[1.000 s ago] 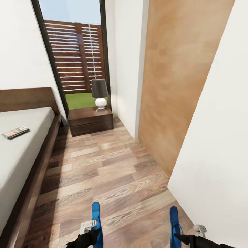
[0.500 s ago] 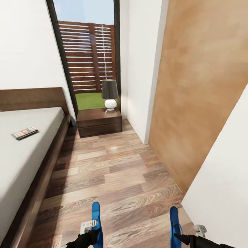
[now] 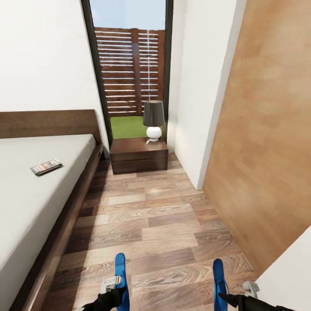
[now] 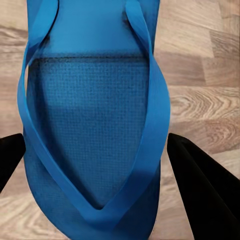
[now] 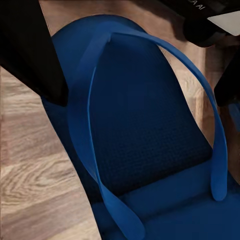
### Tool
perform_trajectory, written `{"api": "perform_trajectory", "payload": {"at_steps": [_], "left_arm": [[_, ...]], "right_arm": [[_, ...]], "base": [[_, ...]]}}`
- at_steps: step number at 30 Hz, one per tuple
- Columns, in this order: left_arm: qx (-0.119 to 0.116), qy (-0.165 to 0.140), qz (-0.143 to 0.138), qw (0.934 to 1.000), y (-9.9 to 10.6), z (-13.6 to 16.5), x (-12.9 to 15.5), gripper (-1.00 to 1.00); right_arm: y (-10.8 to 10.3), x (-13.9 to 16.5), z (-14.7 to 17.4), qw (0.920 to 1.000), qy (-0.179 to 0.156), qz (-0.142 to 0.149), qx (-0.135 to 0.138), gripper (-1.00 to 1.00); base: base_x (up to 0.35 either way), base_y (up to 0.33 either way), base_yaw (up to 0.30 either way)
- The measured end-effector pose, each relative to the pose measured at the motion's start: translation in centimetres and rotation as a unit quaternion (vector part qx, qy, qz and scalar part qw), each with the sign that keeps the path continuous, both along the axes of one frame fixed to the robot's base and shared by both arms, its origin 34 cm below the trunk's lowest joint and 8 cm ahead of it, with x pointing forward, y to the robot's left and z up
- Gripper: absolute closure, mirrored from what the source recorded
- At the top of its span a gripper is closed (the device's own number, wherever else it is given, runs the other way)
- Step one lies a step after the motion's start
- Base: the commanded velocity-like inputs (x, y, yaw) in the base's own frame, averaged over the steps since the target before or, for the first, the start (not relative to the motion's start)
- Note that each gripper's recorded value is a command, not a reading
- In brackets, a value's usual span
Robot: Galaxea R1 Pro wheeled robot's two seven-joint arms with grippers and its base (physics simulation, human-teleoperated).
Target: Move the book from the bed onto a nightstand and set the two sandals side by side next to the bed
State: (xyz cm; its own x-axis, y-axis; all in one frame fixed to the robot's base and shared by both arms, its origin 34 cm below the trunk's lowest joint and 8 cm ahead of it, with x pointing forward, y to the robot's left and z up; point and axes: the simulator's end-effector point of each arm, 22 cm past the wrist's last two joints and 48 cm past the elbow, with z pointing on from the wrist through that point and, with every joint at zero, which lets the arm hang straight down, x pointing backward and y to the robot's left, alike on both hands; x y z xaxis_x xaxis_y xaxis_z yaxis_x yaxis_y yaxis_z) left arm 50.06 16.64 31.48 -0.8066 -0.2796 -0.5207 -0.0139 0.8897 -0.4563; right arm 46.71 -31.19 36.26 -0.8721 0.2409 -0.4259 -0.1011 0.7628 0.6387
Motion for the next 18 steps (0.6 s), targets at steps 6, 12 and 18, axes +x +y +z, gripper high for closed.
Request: {"api": "perform_trajectory", "payload": {"at_steps": [6, 12, 18], "left_arm": [[0.000, 0.000, 0.000, 1.0000, 0.00, 0.00, 0.00, 1.00], [0.000, 0.000, 0.000, 1.0000, -0.01, 0.00, 0.00, 1.00], [0.000, 0.000, 0.000, 1.0000, -0.01, 0.00, 0.00, 1.00]], "right_arm": [[0.01, 0.00, 0.00, 1.0000, 0.000, 0.000, 0.000, 1.00], [-0.01, 0.01, 0.00, 1.0000, 0.000, 0.000, 0.000, 1.00], [-0.02, 0.01, -0.01, 1.0000, 0.000, 0.000, -0.001, 1.00]], "base": [[0.310, -0.005, 0.004], [0.310, -0.066, 0.000], [0.310, -0.079, 0.000]]}}
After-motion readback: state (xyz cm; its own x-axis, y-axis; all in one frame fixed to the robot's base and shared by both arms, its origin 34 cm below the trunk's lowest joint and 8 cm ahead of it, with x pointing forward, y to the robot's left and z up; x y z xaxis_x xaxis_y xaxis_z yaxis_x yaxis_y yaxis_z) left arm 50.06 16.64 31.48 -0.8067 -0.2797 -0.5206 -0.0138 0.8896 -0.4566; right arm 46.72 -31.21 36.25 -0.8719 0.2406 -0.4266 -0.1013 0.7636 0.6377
